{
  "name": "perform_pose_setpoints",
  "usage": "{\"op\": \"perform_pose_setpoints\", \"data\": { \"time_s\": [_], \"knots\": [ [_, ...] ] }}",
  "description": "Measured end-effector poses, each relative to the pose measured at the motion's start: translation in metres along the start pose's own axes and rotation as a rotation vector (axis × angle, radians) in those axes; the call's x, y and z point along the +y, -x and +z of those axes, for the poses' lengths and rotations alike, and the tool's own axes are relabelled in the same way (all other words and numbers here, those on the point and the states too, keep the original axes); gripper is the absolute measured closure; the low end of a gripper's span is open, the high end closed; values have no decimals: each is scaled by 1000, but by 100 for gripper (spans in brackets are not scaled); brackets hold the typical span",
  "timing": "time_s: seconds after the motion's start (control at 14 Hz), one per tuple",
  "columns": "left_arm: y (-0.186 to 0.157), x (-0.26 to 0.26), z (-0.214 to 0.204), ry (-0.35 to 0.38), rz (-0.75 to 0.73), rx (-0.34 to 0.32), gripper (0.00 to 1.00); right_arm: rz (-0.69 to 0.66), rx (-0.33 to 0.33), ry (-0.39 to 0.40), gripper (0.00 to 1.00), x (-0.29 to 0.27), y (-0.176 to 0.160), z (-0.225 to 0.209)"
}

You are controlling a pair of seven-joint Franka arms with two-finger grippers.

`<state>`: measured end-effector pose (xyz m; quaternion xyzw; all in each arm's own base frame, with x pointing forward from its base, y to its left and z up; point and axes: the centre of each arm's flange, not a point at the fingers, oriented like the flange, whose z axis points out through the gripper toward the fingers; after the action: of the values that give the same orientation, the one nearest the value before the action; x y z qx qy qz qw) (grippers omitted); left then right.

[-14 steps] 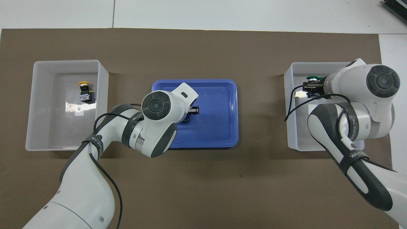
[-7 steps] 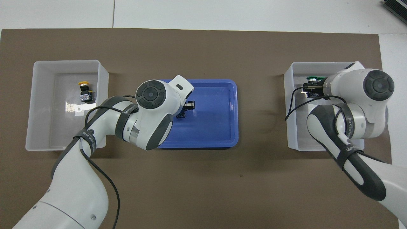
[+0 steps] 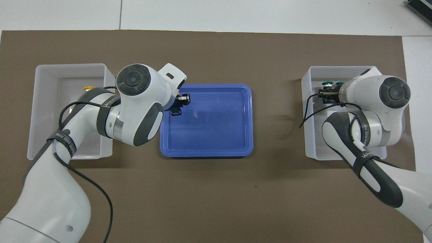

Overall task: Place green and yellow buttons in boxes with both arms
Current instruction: 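Lift the yellow button with the left gripper while the right gripper releases green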

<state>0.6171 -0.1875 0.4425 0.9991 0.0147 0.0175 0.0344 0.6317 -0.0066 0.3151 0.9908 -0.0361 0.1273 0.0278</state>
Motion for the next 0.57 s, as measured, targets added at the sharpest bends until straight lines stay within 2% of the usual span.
{"op": "perform_pose_setpoints", "data": {
  "time_s": [0.14, 0.21, 0.36, 0.57],
  "knots": [
    [-12, -43, -18, -8, 41, -21, 55, 0, 18, 0, 11, 0, -4, -11],
    [-16, -62, -22, -10, 54, -28, 55, 0, 25, 1, 2, 0, -6, -20],
    [-22, -92, -25, -11, 58, -31, 55, 3, 20, 9, 0, 3, -9, -45],
    [-28, -134, -26, -12, 38, -32, 55, 7, -10, 27, 0, 3, -8, -111]
  ]
}}
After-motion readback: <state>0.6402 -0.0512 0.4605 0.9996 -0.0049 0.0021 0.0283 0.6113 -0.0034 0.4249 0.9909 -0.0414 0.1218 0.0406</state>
